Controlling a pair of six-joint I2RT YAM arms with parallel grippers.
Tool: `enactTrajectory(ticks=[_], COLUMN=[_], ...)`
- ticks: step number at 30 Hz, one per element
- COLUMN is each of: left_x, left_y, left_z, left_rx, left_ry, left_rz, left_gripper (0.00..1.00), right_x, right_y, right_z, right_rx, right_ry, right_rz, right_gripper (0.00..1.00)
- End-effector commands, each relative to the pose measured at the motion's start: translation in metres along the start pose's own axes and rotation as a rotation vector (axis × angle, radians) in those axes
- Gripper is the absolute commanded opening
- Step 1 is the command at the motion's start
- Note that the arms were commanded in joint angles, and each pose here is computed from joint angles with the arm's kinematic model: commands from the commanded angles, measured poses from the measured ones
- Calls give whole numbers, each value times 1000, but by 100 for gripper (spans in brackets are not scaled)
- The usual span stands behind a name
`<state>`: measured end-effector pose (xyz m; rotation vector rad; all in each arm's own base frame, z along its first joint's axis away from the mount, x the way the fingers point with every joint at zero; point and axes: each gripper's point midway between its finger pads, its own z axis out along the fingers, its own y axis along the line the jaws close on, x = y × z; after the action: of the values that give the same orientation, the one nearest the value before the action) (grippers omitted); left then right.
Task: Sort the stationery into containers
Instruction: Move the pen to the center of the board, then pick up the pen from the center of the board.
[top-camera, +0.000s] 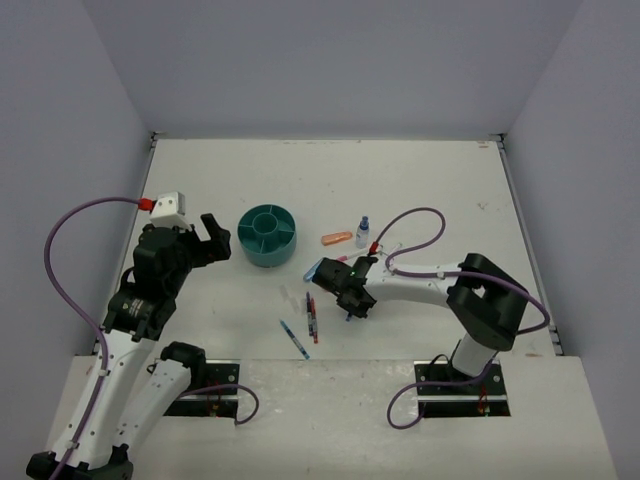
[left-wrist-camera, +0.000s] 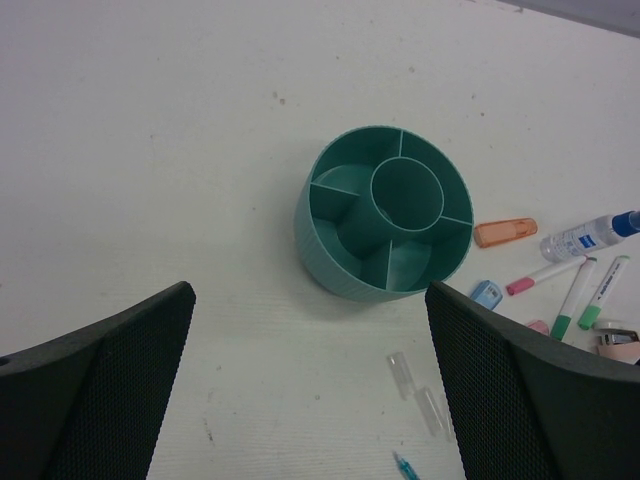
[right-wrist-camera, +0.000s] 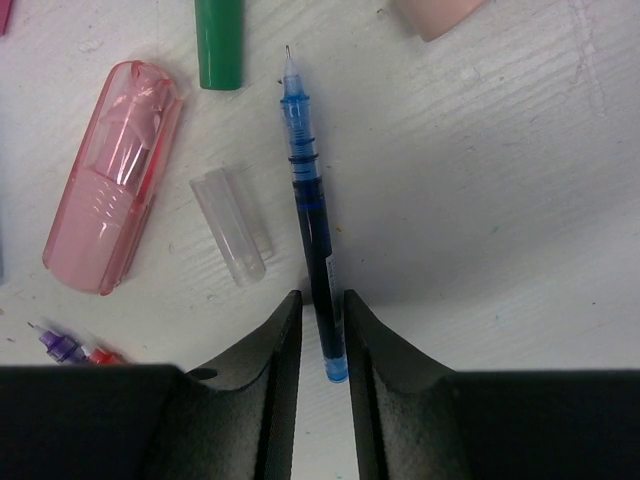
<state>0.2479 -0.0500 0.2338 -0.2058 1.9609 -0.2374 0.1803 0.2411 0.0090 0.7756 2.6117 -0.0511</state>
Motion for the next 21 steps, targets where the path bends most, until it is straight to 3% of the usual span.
enactTrajectory(ticks=[1, 6, 9, 14, 17, 19, 21], left_x=[-7, -7, -8, -3, -3, 0, 6], left_y=[-4, -2, -1, 1, -2, -23, -31], left_z=[2, 1, 0, 3, 6, 10, 13], left_rx=[16, 1, -6, -24, -20, 75, 94], left_ry=[-32, -34, -36, -10, 12, 60, 122], left_rz=[14, 10, 8, -13, -29, -36, -66], left_gripper=[100, 100, 100, 100, 100, 100, 100], right_x=[10, 5, 5, 0, -8, -24, -32], right_y=[-23, -31, -42, -52, -49, -28, -22], right_z=[23, 20, 20, 4, -11, -40, -57], right_rx=[35, 20, 42, 42, -33, -235, -328], right_ry=[-8, -25, -21, -18, -37, -76, -101], right_rz=[3, 1, 9, 19, -22, -146, -189], right_gripper=[23, 14, 2, 0, 0, 0, 0])
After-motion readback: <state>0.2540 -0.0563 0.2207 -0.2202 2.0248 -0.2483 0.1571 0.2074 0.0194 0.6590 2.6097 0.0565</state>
